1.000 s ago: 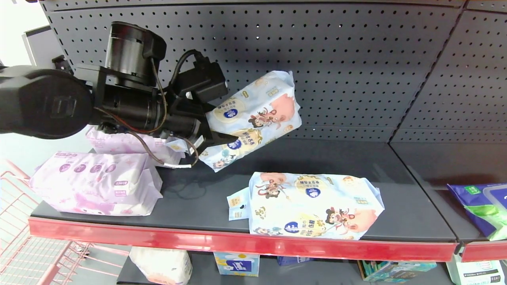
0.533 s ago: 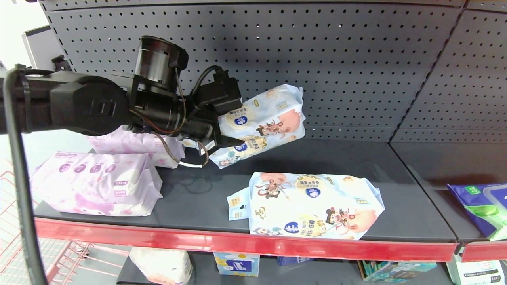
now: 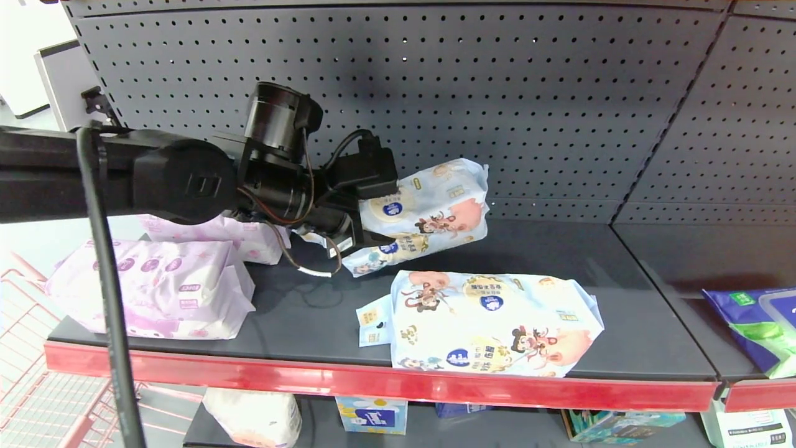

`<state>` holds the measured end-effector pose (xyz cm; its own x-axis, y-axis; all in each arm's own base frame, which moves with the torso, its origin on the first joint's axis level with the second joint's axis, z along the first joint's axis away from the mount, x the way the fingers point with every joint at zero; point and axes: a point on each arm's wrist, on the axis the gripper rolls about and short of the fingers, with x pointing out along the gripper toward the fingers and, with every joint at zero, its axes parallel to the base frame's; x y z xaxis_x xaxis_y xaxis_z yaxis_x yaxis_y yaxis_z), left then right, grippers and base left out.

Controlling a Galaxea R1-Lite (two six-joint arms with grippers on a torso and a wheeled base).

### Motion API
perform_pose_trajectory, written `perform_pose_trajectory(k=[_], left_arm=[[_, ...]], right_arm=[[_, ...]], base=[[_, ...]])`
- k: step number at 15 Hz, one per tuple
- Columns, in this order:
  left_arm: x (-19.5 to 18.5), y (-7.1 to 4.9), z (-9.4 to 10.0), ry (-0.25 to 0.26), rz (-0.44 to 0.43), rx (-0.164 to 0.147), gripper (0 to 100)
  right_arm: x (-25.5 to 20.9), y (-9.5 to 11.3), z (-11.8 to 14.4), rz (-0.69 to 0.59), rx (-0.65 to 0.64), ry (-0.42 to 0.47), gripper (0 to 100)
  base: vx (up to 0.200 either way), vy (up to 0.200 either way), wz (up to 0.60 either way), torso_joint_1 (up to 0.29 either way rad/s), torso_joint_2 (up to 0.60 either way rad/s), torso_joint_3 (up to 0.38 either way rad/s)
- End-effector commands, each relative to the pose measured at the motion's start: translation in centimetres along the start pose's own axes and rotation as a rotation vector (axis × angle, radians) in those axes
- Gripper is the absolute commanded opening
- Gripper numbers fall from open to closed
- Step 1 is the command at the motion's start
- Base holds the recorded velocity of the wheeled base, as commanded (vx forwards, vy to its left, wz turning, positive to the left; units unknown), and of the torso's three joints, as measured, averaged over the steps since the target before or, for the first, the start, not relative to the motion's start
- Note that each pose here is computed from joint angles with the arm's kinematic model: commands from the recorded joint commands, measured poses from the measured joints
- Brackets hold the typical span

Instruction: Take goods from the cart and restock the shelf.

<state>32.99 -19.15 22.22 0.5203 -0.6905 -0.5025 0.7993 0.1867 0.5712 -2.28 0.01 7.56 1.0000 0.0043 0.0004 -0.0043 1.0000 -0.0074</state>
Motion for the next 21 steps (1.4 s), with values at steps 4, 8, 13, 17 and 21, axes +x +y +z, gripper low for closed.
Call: perform_pose_trajectory(k=[4,8,13,17,21], left_arm=[[1.5,0.4,-0.3,0.005,-0.003,0.002,0],[1.8,0.5,-0.3,0.027,0.014,0.040,0],[2.0,0.3,-0.3,0.032,0.010,0.046,0],[2.3,0.2,-0.4,0.046,0.010,0.047,0],[2.6,0.0,-0.4,0.057,0.012,0.048,0]], right_arm=[[0.0,0.0,0.0,0.000,0.000,0.002,100],[0.0,0.0,0.0,0.000,-0.002,0.002,100],[0.0,0.0,0.0,0.002,-0.002,0.002,100],[0.0,0.0,0.0,0.000,-0.002,0.002,100],[0.0,0.0,0.0,0.002,0.000,0.002,100]], base=[[0.000,0.000,0.00,0.000,0.00,0.000],[0.000,0.000,0.00,0.000,0.00,0.000],[0.000,0.000,0.00,0.000,0.00,0.000],[0.000,0.000,0.00,0.000,0.00,0.000],[0.000,0.000,0.00,0.000,0.00,0.000]])
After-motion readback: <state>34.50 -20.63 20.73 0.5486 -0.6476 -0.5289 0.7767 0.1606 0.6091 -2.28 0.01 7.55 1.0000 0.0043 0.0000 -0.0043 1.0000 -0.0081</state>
